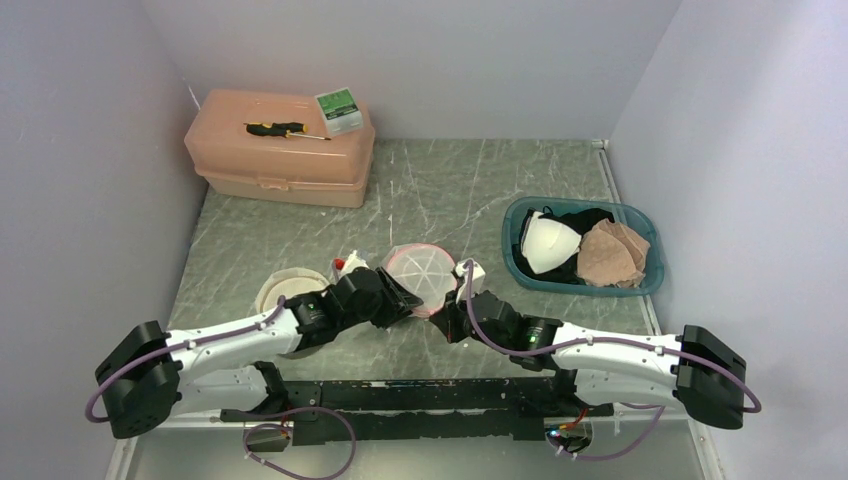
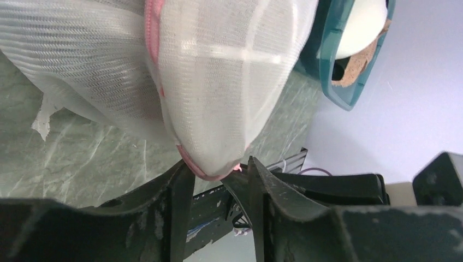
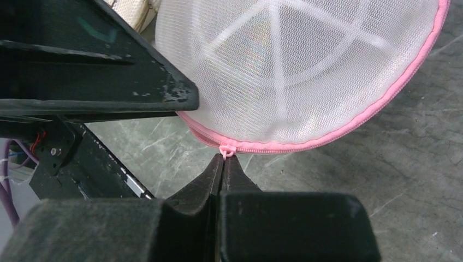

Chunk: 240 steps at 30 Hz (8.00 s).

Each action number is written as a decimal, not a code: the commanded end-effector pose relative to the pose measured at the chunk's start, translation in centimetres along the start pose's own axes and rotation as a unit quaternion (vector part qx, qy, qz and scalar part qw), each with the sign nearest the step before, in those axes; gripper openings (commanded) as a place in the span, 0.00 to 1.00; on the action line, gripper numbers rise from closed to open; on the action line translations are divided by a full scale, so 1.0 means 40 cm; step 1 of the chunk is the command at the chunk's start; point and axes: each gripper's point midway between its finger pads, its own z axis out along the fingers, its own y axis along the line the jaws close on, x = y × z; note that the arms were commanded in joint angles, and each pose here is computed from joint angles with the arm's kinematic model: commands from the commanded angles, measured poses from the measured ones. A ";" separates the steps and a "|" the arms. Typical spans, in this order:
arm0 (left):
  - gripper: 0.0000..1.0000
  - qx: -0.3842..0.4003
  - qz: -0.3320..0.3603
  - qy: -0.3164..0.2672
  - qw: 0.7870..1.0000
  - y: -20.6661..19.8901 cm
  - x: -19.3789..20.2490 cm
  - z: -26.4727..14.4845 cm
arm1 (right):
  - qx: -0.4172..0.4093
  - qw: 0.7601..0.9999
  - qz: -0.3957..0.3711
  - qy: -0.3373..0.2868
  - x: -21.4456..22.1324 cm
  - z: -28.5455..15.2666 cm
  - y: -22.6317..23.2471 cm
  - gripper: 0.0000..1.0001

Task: Unzip the laundry bag and remove the bra
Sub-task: Unzip the laundry bag at the center of the board.

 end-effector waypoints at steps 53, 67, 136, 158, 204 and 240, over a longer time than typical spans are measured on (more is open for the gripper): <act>0.03 0.198 0.357 0.124 0.904 -0.350 -0.103 -0.067 | 0.056 0.988 -0.054 -0.135 -0.259 -0.184 -0.057 0.00; 0.24 0.244 0.345 0.197 0.885 -0.144 -0.080 0.107 | -0.020 0.997 -0.003 -0.079 -0.084 -0.113 -0.024 0.00; 0.03 0.018 -0.008 -0.012 1.000 -0.088 0.047 0.134 | 0.015 0.997 -0.004 -0.079 -0.047 -0.083 -0.067 0.00; 0.03 0.033 0.133 0.040 0.990 -0.078 -0.009 0.042 | 0.145 0.980 0.014 -0.137 -0.148 -0.124 -0.185 0.00; 0.80 0.033 0.074 0.042 0.996 -0.135 -0.005 -0.037 | -0.002 0.996 -0.030 -0.083 -0.079 -0.030 -0.012 0.00; 0.69 0.008 0.043 0.059 0.997 -0.159 0.078 -0.004 | 0.000 0.995 -0.036 -0.089 -0.090 -0.043 -0.014 0.00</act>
